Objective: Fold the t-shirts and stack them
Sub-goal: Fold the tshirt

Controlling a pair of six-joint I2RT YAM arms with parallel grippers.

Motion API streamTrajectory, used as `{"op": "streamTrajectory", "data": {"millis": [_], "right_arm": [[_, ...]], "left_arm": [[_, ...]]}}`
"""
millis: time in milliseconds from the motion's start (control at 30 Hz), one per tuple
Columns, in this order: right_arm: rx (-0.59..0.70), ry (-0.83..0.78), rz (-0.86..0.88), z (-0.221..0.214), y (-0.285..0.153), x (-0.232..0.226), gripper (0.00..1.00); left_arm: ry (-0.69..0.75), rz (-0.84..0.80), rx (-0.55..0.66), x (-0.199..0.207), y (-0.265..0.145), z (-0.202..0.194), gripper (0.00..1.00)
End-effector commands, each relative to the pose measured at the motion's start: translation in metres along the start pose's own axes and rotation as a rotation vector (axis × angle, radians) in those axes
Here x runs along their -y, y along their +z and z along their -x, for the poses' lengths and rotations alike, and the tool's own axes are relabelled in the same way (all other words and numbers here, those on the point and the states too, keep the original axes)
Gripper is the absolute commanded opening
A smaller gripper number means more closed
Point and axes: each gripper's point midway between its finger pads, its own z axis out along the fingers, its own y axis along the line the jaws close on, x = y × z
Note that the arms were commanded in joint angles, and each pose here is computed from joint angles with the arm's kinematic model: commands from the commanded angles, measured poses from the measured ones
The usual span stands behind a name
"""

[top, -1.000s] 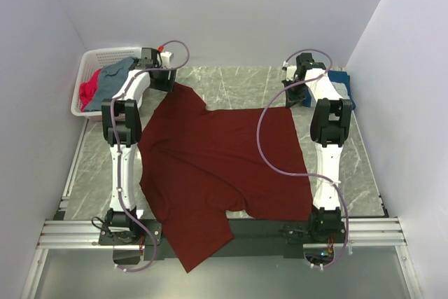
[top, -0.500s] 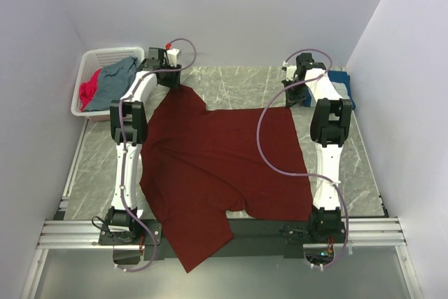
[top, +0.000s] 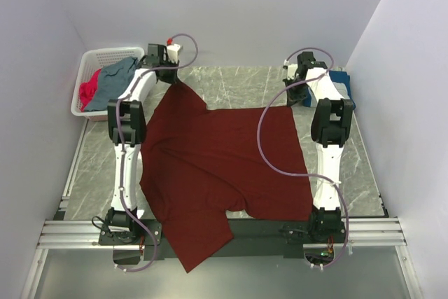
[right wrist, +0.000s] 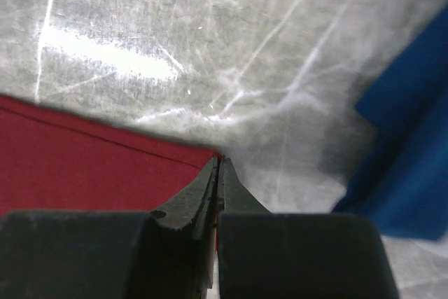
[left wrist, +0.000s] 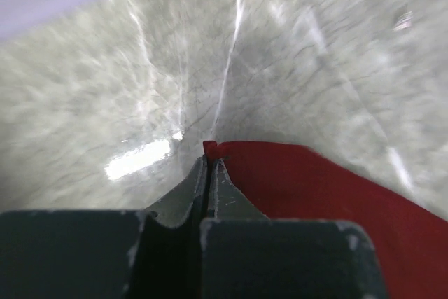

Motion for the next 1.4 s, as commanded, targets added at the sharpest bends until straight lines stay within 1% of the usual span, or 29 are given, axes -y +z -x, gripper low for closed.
{"op": "streamTrajectory", "data": {"millis": [0, 67, 100, 133, 200, 233, 267, 300, 333, 367, 400, 467, 500, 533, 567, 600, 633, 700, 800, 833, 867, 933, 1000, 1100, 1167, 1200, 1267, 1300, 1367], "right_arm": [[0.194, -0.021, -0.054, 0.047, -0.067, 0.011, 0.0], [0.217, -0.028, -0.048, 0.052, -0.077, 0.008, 0.0], [0.223, -0.027, -0.043, 0.052, -0.08, 0.007, 0.0], [0.231, -0.029, -0.038, 0.054, -0.084, 0.004, 0.0], [0.238, -0.031, -0.024, 0.053, -0.088, 0.002, 0.0], [0.248, -0.035, -0.02, 0.054, -0.095, 0.0, 0.0], [0.255, -0.04, -0.016, 0.055, -0.098, -0.002, 0.0], [0.25, -0.044, -0.011, 0.052, -0.1, -0.004, 0.0], [0.265, -0.05, -0.014, 0.054, -0.108, -0.004, 0.0], [0.261, -0.051, -0.01, 0.051, -0.11, -0.004, 0.0], [0.264, -0.06, -0.008, 0.05, -0.113, -0.005, 0.0], [0.269, -0.067, -0.01, 0.047, -0.123, -0.004, 0.0], [0.257, -0.073, -0.005, 0.042, -0.123, -0.006, 0.0], [0.263, -0.079, -0.003, 0.041, -0.129, -0.007, 0.0], [0.261, -0.082, 0.002, 0.038, -0.132, -0.009, 0.0], [0.247, -0.084, 0.008, 0.031, -0.13, -0.008, 0.0], [0.253, -0.09, 0.008, 0.029, -0.136, -0.01, 0.0], [0.233, -0.096, 0.023, 0.018, -0.135, -0.012, 0.0], [0.212, -0.11, 0.033, 0.006, -0.137, -0.015, 0.0], [0.207, -0.112, 0.037, 0.003, -0.138, -0.017, 0.0], [0.193, -0.115, 0.042, -0.003, -0.135, -0.017, 0.0], [0.188, -0.12, 0.049, -0.006, -0.135, -0.019, 0.0], [0.175, -0.119, 0.059, -0.012, -0.132, -0.021, 0.0], [0.167, -0.126, 0.07, -0.019, -0.13, -0.023, 0.0], [0.158, -0.129, 0.074, -0.025, -0.129, -0.024, 0.0], [0.159, -0.135, 0.073, -0.027, -0.131, -0.024, 0.0], [0.141, -0.139, 0.076, -0.035, -0.127, -0.023, 0.0], [0.136, -0.145, 0.076, -0.038, -0.126, -0.023, 0.0], [0.121, -0.156, 0.074, -0.047, -0.124, -0.023, 0.0]], "left_arm": [[0.102, -0.006, 0.267, 0.011, -0.098, 0.116, 0.0], [0.108, -0.024, 0.252, 0.016, -0.107, 0.11, 0.0], [0.124, -0.026, 0.279, 0.02, -0.125, 0.12, 0.0], [0.123, -0.035, 0.25, 0.022, -0.123, 0.107, 0.0], [0.139, -0.046, 0.263, 0.027, -0.141, 0.11, 0.0], [0.132, -0.062, 0.238, 0.031, -0.141, 0.099, 0.0], [0.135, -0.073, 0.237, 0.034, -0.146, 0.097, 0.0], [0.147, -0.072, 0.254, 0.036, -0.161, 0.101, 0.0], [0.141, -0.085, 0.237, 0.039, -0.163, 0.092, 0.0], [0.151, -0.087, 0.257, 0.044, -0.178, 0.097, 0.0], [0.157, -0.093, 0.256, 0.047, -0.184, 0.095, 0.0], [0.152, -0.105, 0.232, 0.053, -0.192, 0.082, 0.0], [0.163, -0.099, 0.252, 0.057, -0.208, 0.086, 0.0], [0.153, -0.104, 0.222, 0.059, -0.208, 0.072, 0.0], [0.153, -0.102, 0.217, 0.061, -0.214, 0.068, 0.0], [0.163, -0.095, 0.232, 0.064, -0.23, 0.069, 0.0], [0.151, -0.101, 0.202, 0.067, -0.229, 0.053, 0.0], [0.147, -0.096, 0.19, 0.073, -0.244, 0.036, 0.0], [0.157, -0.095, 0.197, 0.085, -0.267, 0.025, 0.0], [0.145, -0.105, 0.165, 0.089, -0.266, 0.009, 0.0], [0.151, -0.111, 0.177, 0.097, -0.277, 0.008, 0.0], [0.132, -0.126, 0.138, 0.107, -0.28, -0.012, 0.0], [0.131, -0.142, 0.141, 0.121, -0.293, -0.019, 0.0], [0.132, -0.15, 0.081, 0.138, -0.297, -0.05, 0.0], [0.134, -0.147, 0.069, 0.147, -0.304, -0.06, 0.0], [0.123, -0.15, 0.039, 0.15, -0.302, -0.074, 0.0], [0.123, -0.151, 0.017, 0.157, -0.306, -0.087, 0.0], [0.114, -0.15, -0.024, 0.158, -0.303, -0.104, 0.0], [0.118, -0.141, -0.044, 0.159, -0.304, -0.116, 0.0]]}}
